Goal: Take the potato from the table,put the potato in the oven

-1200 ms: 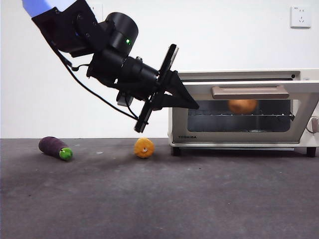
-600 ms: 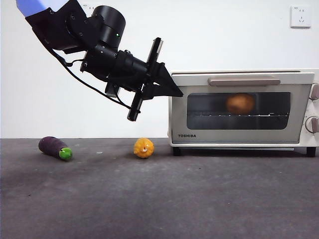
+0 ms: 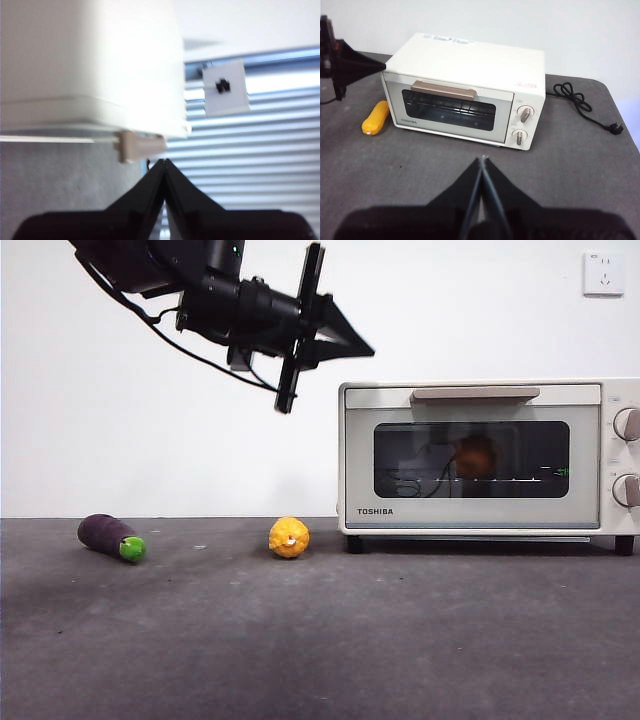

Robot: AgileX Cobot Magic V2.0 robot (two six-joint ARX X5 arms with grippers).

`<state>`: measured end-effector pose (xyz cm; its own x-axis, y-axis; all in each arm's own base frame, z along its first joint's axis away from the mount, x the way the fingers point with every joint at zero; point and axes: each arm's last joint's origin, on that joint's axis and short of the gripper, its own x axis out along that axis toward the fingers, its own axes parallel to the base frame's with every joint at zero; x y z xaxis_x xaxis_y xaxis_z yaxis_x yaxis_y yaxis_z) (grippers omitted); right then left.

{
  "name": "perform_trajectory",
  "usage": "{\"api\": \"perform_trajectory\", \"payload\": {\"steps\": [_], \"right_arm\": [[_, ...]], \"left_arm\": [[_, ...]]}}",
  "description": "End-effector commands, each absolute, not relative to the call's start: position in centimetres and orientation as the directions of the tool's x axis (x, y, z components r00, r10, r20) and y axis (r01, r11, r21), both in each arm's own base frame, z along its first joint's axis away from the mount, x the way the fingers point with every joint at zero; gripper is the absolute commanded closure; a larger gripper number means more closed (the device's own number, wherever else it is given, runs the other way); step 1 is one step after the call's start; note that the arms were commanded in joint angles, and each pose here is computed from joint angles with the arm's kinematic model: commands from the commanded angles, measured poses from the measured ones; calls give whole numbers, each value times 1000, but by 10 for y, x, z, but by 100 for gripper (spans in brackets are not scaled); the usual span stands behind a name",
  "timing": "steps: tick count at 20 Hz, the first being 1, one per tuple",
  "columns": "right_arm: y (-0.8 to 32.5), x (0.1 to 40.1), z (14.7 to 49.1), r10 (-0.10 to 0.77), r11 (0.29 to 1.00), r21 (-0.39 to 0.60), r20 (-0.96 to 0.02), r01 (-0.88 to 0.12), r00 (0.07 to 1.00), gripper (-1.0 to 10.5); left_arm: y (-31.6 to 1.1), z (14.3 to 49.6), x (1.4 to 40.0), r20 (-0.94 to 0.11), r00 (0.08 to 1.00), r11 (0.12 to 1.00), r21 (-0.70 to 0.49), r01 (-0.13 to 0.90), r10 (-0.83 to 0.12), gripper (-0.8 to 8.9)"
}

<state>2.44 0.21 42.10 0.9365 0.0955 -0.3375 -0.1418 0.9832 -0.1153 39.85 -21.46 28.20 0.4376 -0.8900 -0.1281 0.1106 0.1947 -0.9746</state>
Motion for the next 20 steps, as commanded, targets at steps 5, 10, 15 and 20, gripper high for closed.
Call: {"api": "perform_trajectory", "payload": {"steps": [5,10,15,20], "right_arm": [[3,28,417,91,982,-118,-400,-150,912,945],[4,32,406,74,977,-131,-536,-169,841,945],[7,42,397,51,972,-140,-659,-189,750,945],[11,59,395,42,970,-143,-701,-197,711,945]], "left_arm": [[-221,308,386,-60,301,141,-956,256,-952,818],[-215,346,364,2,251,109,-897,428,-968,819],[-204,384,337,47,198,84,-793,603,-979,818],[-188,416,301,19,211,135,-712,690,-977,818]]}}
